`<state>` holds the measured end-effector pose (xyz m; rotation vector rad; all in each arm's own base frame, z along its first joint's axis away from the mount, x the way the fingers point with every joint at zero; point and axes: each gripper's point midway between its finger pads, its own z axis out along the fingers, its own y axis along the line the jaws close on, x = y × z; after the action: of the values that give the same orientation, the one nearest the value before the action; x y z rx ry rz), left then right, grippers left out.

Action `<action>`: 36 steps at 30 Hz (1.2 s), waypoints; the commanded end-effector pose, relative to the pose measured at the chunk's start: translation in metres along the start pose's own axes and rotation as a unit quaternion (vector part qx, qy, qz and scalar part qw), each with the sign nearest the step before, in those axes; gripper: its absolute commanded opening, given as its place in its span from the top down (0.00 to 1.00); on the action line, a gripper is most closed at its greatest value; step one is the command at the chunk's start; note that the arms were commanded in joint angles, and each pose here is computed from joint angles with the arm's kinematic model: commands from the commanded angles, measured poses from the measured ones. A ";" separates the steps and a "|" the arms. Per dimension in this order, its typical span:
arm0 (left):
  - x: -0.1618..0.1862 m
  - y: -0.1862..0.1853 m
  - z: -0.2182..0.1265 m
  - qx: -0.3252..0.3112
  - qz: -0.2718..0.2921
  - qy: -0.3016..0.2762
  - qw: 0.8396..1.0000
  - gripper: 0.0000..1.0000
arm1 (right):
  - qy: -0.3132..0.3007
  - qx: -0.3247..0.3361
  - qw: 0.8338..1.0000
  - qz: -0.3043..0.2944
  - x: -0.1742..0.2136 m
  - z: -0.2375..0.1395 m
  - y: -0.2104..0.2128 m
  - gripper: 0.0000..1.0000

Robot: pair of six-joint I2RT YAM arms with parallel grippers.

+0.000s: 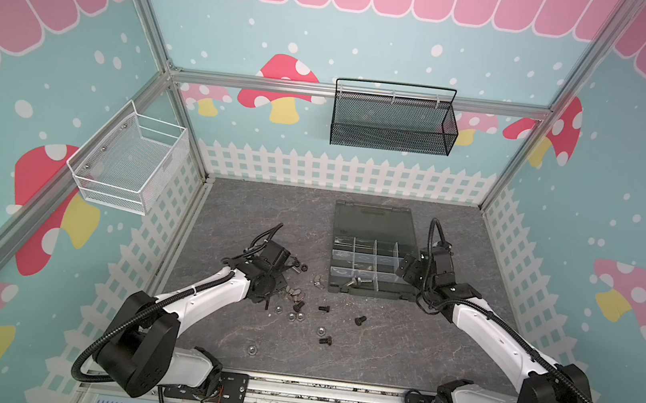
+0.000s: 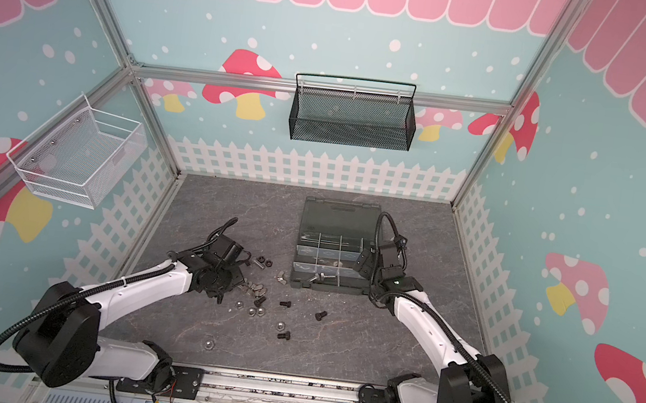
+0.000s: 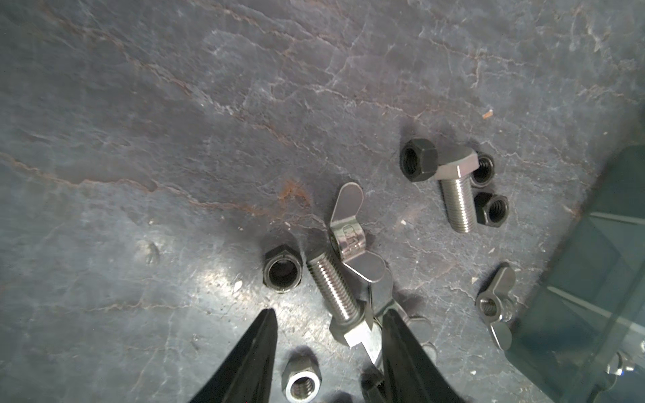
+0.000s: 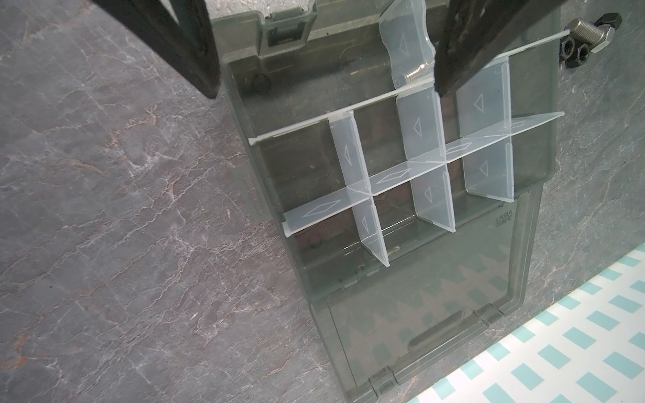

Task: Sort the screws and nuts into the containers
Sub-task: 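Move the left gripper back over the parts pile toward a steel bolt, then close the left gripper on a steel bolt in the pile and lift it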

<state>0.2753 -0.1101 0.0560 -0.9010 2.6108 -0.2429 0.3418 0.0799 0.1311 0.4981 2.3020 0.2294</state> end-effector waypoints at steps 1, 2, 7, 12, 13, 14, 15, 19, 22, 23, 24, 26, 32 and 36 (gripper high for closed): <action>0.002 -0.002 0.007 0.005 -0.023 0.007 1.000 0.53 | -0.006 0.000 1.000 0.005 -0.008 0.000 0.004 0.03; 0.002 -0.003 0.009 0.005 -0.024 0.008 1.000 0.54 | -0.006 0.000 1.000 0.005 -0.007 0.000 0.003 0.03; 0.008 0.001 0.017 -0.003 -0.028 0.021 0.999 0.59 | -0.004 0.002 1.000 0.005 -0.006 0.002 0.003 0.03; 0.013 0.004 0.024 -0.007 -0.030 0.031 0.999 0.62 | -0.002 0.004 1.000 0.006 -0.005 0.003 0.002 0.03; 0.014 0.005 0.025 -0.008 -0.030 0.032 0.999 0.63 | 0.000 0.004 1.000 0.005 -0.004 0.003 0.002 0.03; 0.015 0.005 0.025 -0.009 -0.030 0.033 0.999 0.63 | 0.000 0.004 1.000 0.005 -0.004 0.003 0.002 0.03; 0.015 0.006 0.026 -0.010 -0.030 0.033 0.999 0.63 | 0.000 0.004 1.000 0.005 -0.004 0.004 0.002 0.03; 0.016 0.008 0.029 -0.014 -0.028 0.033 0.999 0.64 | 0.005 0.004 1.000 0.006 -0.001 0.005 0.001 0.03; 0.017 0.010 0.031 -0.019 -0.025 0.036 0.999 0.65 | 0.006 0.004 1.000 0.005 0.000 0.006 0.001 0.03; 0.018 0.011 0.032 -0.020 -0.024 0.037 0.999 0.65 | 0.007 0.004 1.000 0.006 0.001 0.006 0.001 0.03; 0.019 0.011 0.033 -0.021 -0.023 0.039 0.999 0.66 | 0.008 0.004 1.000 0.006 0.002 0.006 0.000 0.03; 0.020 0.013 0.034 -0.024 -0.022 0.041 0.999 0.66 | 0.007 0.004 1.000 0.007 0.001 0.006 0.000 0.03; 0.023 0.016 0.038 -0.031 -0.013 0.048 0.998 0.67 | 0.009 0.005 1.000 0.008 0.002 0.006 0.000 0.03; 0.025 0.019 0.042 -0.034 -0.011 0.056 0.998 0.69 | 0.010 0.006 1.000 0.009 0.003 0.007 -0.001 0.03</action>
<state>0.2713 -0.1185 0.0195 -0.9396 2.6899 -0.2530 0.3418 0.0813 0.1242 0.5007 2.3232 0.2284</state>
